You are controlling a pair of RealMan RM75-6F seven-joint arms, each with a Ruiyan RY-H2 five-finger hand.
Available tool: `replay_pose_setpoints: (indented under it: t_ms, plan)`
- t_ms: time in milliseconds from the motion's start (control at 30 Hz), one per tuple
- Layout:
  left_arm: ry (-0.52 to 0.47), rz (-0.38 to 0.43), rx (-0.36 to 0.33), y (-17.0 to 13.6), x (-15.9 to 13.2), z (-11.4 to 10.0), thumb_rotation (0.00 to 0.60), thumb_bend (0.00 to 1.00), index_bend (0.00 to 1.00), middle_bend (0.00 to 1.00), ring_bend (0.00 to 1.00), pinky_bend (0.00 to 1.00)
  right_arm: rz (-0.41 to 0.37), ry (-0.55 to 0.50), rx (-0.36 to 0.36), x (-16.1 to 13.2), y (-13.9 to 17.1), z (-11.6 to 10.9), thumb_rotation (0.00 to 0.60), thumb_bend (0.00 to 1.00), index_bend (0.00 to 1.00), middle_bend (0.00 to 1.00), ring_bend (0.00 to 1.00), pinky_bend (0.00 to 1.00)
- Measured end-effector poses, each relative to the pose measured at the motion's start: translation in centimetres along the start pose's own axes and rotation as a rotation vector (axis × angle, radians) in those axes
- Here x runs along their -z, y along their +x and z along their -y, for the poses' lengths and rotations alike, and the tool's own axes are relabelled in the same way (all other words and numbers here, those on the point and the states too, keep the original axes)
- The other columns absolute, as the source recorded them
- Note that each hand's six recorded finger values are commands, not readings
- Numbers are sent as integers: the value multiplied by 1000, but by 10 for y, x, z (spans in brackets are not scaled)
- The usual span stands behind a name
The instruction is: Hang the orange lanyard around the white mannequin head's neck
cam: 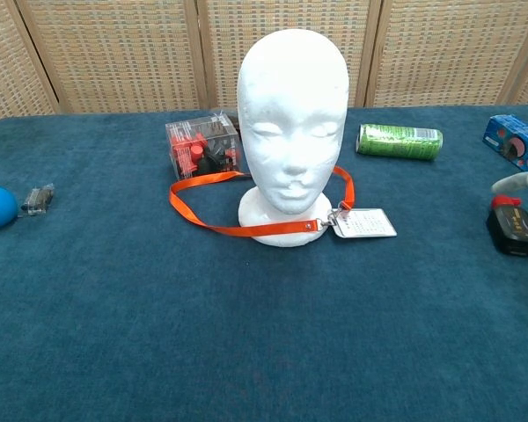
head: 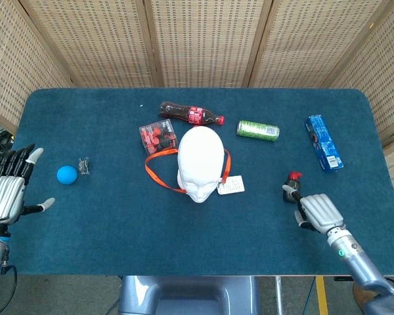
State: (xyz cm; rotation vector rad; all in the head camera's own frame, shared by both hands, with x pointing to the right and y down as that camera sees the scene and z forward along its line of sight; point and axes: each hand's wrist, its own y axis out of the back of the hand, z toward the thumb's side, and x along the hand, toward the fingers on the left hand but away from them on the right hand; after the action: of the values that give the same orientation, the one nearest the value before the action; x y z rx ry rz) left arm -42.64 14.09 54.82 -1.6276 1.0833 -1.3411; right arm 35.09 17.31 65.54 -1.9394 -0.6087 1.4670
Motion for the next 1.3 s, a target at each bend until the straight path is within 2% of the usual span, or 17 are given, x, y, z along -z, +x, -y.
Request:
replay_pose_setpoints:
  t_ms: [300,500,900,1167,1300]
  plan:
    - [-3,-5,29,7,5,7,600,0,0,0,0,0,-55,1,-26,-44,-55,15,600,791,71,778,722,900]
    - [-3,-4,33,8,5,8,600,0,0,0,0,0,-72,2,-63,-68,-80,22,600,792,71,778,722,900]
    - [1,-5,43,9,5,11,600,0,0,0,0,0,-102,36,-91,-96,-96,35,600,792,74,778,722,900]
    - [2,-5,44,8,5,12,600,0,0,0,0,0,-95,46,-105,-104,-103,40,600,792,75,778,722,900]
    - [0,-4,44,8,5,12,600,0,0,0,0,0,-84,59,-120,-102,-105,42,600,791,114,778,722,900]
